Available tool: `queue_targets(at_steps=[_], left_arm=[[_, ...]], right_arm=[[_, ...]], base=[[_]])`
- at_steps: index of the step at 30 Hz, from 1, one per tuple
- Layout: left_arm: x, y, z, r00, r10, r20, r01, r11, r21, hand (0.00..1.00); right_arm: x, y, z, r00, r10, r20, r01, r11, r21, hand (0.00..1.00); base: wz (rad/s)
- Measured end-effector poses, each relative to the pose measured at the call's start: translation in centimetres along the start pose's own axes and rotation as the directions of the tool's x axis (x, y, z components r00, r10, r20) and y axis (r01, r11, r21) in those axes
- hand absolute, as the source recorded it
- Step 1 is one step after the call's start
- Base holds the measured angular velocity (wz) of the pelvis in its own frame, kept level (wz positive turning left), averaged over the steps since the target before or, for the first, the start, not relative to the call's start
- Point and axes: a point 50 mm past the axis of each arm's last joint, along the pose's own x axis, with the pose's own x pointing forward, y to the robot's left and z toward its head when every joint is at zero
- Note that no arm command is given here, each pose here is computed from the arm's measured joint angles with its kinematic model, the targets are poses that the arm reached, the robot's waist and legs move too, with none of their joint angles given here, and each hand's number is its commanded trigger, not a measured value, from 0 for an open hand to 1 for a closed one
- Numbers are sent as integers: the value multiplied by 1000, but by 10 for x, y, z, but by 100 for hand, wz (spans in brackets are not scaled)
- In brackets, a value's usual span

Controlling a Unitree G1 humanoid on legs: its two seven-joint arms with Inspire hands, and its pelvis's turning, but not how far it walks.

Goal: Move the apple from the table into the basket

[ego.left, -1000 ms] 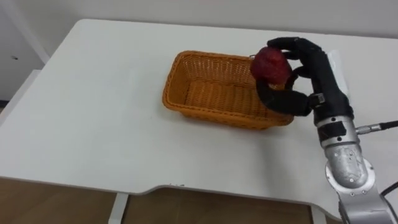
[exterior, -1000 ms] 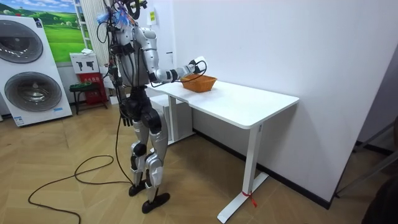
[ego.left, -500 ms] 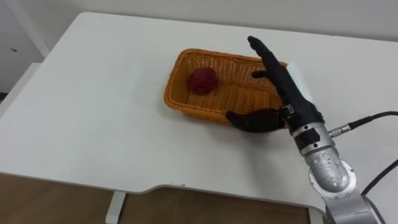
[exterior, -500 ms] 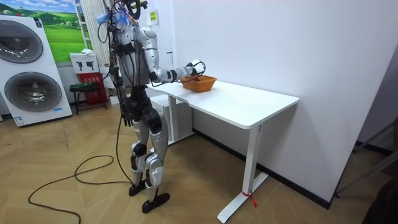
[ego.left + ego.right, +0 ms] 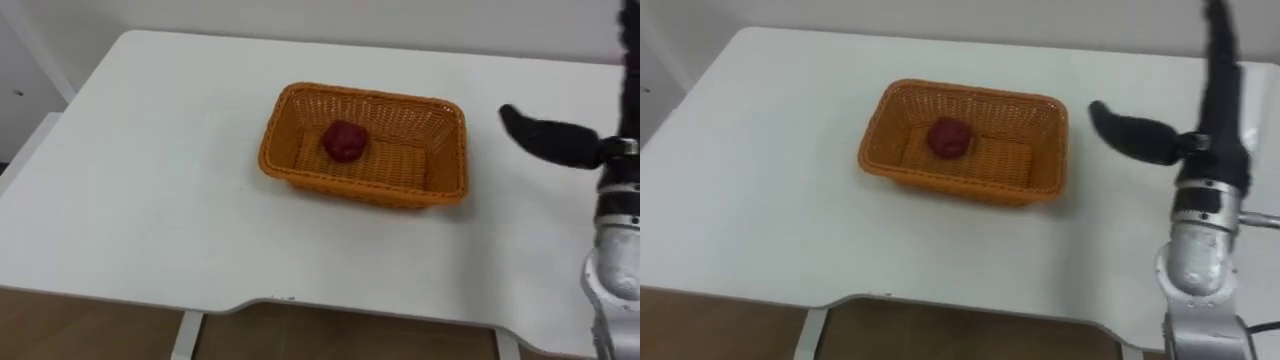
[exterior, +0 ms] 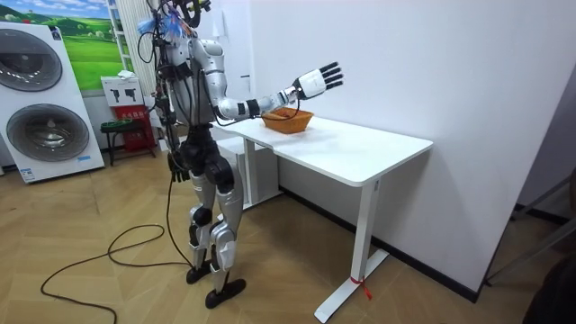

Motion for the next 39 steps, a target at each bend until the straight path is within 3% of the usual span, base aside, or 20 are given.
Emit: queue_targets(at_steps=[3,5,7,8,10,15,18,22,27,30,33,39], left_arm=[[-3,4,-13,999,29,-27,-29,999,-30,0],[-4,8,-17,998,50,-38,-52,997,-59,0],[-5,12,-22,996,76,-41,-79,993,-83,0],[-6,13,-23,996,80,-44,-84,992,-90,0],[-7,14,-26,995,91,-51,-95,991,-95,0],[-6,15,-20,995,98,-32,-100,991,-85,0],[-6,15,-19,995,98,-33,-100,991,-85,0],[-5,12,-17,995,87,-50,-91,992,-89,0],[-4,10,-15,996,73,-59,-78,993,-84,0],[-3,7,-13,997,58,-55,-62,995,-73,0],[-2,5,-8,997,47,-57,-51,996,-74,0],[-1,-8,-3,998,6,-67,-8,1000,-24,0]], right_arm=[[5,-39,-19,954,-273,-124,283,957,63,0],[3,-65,-34,873,-433,-224,461,883,88,0],[-8,-94,-58,723,-592,-356,652,756,66,0],[-11,-100,-64,680,-619,-393,689,723,54,0],[-30,-122,-90,507,-701,-502,798,602,-36,0],[-88,-141,-140,225,-738,-636,802,511,-310,0],[-129,-143,-161,67,-720,-691,725,511,-462,0],[-186,-133,-178,-49,-662,-748,539,613,-578,0],[-215,-119,-184,18,-577,-817,220,799,-559,0],[-236,-114,-186,17,-504,-864,4,864,-504,0],[-249,-111,-186,49,-417,-908,-211,884,-417,0],[-256,-95,-188,50,-261,-964,-458,852,-254,0]], base=[[-4],[0],[2],[0],[0],[-1],[-3],[-2],[-1],[4],[1],[0]])
